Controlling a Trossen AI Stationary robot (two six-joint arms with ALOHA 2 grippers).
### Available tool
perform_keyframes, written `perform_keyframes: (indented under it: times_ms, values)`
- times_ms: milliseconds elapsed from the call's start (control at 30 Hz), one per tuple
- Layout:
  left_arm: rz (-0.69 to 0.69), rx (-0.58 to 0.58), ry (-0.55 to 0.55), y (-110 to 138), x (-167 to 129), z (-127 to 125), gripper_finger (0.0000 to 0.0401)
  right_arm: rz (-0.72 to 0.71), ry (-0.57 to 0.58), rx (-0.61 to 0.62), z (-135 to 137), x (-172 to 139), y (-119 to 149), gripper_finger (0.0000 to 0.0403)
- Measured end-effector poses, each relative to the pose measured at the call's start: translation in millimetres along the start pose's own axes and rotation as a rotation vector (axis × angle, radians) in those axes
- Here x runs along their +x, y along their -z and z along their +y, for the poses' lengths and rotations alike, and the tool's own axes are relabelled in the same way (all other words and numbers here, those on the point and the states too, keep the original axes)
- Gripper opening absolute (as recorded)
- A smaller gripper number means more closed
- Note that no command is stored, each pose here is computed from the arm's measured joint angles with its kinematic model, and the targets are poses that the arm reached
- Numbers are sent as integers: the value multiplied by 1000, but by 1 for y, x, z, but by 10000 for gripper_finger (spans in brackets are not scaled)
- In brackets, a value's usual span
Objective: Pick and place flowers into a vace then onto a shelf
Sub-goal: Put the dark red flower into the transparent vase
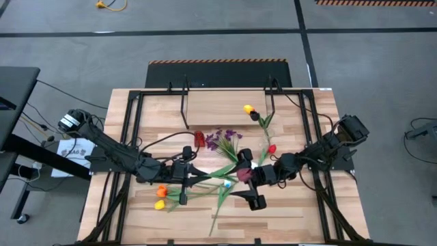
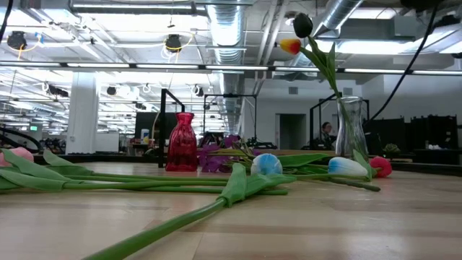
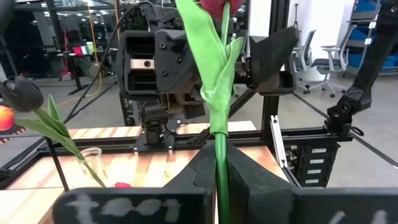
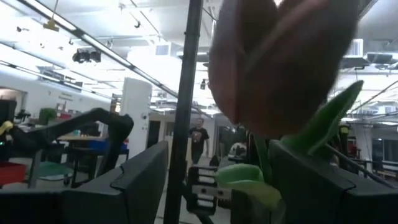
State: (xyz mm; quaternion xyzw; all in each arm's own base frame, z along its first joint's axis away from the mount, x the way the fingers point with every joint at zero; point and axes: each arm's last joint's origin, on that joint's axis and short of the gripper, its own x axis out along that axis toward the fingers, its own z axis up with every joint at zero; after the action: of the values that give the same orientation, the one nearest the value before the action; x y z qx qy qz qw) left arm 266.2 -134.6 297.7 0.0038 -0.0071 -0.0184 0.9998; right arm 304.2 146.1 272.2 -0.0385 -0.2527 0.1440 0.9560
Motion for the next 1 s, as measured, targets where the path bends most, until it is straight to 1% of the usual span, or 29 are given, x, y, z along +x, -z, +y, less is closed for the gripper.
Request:
perform_keyframes:
  times_ms: [167, 300, 367, 433, 567, 600, 633, 700, 867, 933, 1000]
  values:
    - [3, 2, -4, 0, 0, 0, 0, -7, 7, -2, -2, 5, -3, 257]
    - [2, 1, -8, 0, 0, 0, 0, -10, 18, -6, -6, 7, -4, 220]
    - [3, 1, -9, 0, 0, 0, 0, -9, 24, -6, -8, 7, -3, 189]
    - [5, 3, -10, 1, 0, 0, 0, -10, 31, 1, -10, 7, -3, 148]
    - [12, 6, -9, 1, 0, 0, 0, -19, 45, 11, -15, 7, -3, 38]
    - [16, 8, -9, 2, 0, 0, 0, -21, 51, 9, -16, 7, -3, 19]
    - [21, 11, -9, 2, 0, 0, 0, -23, 54, 9, -17, 7, -3, 13]
    - [30, 12, -9, 3, 0, 0, 0, -24, 60, 21, -19, 7, -3, 15]
    - [40, -21, -9, 4, 0, 0, 2, -21, 64, 19, -21, 7, -2, 5]
    - [44, -30, -1, 5, 0, 0, 10, -19, 62, 20, -21, 7, -2, 6]
    - [54, -36, 0, 6, 0, 0, 27, -18, 61, 19, -21, 7, -2, 3]
